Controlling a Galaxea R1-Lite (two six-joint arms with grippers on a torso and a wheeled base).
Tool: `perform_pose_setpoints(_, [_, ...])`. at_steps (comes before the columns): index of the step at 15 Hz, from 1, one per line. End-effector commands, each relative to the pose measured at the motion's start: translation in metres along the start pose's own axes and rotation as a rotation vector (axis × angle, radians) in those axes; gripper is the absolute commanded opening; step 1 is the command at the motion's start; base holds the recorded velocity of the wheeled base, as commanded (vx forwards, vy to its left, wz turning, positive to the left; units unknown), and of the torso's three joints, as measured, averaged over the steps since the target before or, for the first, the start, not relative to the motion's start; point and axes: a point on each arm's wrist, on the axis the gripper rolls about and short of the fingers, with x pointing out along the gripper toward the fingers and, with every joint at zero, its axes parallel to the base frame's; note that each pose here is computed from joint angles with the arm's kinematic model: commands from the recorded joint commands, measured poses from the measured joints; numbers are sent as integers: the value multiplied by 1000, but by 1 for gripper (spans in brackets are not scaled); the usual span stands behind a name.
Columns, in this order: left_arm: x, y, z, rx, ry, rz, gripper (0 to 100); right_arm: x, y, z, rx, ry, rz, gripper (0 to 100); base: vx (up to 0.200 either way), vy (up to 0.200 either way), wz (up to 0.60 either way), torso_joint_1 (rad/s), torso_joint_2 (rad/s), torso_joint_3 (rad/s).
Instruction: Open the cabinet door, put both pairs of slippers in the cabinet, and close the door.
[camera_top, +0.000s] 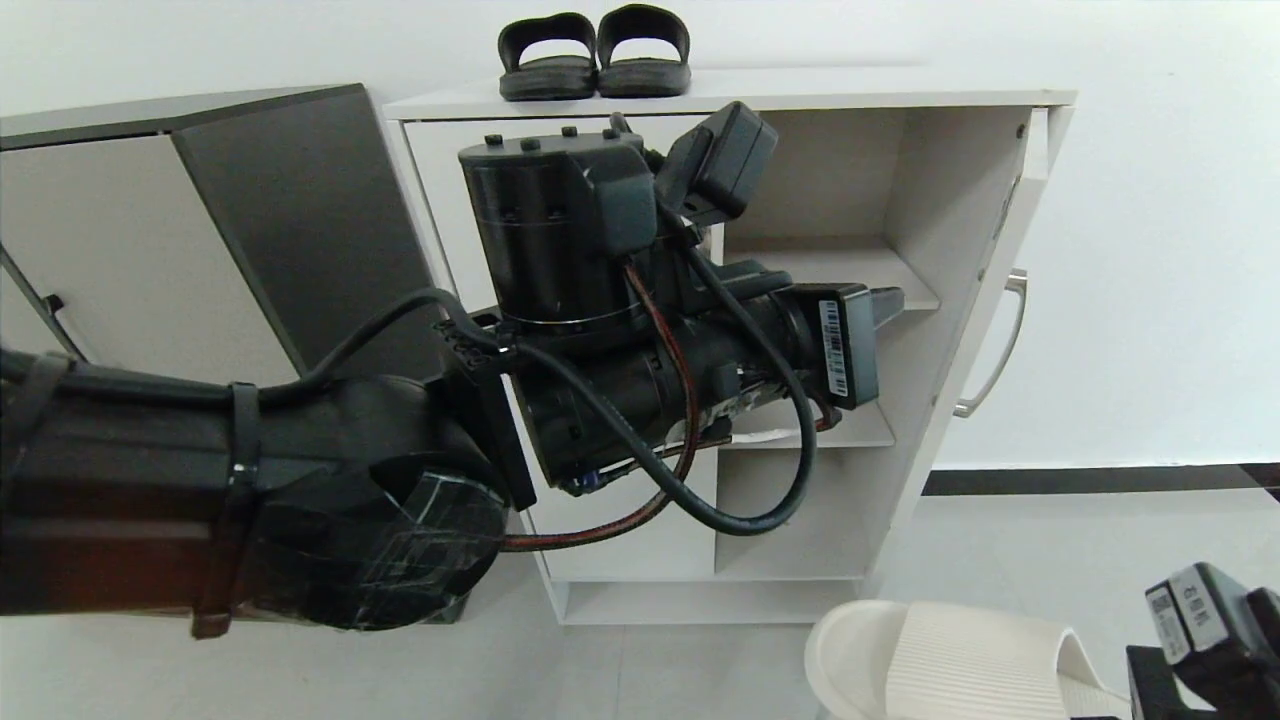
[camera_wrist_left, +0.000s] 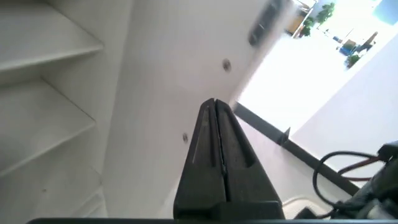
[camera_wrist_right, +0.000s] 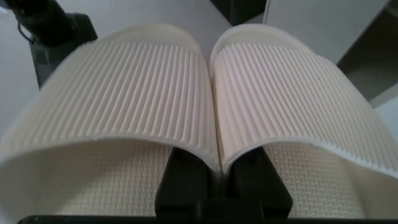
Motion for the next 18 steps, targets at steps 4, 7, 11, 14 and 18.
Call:
perform_pose_setpoints(4, [-1, 4, 3, 6, -4, 14, 0, -2, 2, 1, 59, 5, 5, 0, -200, 0, 0, 4, 4, 7])
perform_pose_setpoints(7, [3, 23, -1, 5, 5, 57, 0, 38, -7, 18, 223, 34, -207, 0, 0, 0, 0, 0, 0, 0])
perform_pose_setpoints(11, [37, 58, -23, -7, 32, 93, 0, 92, -2, -1, 233, 30, -379, 0, 0, 0, 0, 0, 0, 0])
perform_pose_setpoints(14, [68, 68, -28, 3, 11, 40, 0, 99, 12, -7, 201, 20, -376, 0, 0, 0, 0, 0, 0, 0])
perform_pose_setpoints(18, [100, 71, -25, 2, 17, 11, 0, 100, 17, -8, 192, 25, -360, 0, 0, 0, 0, 0, 0, 0])
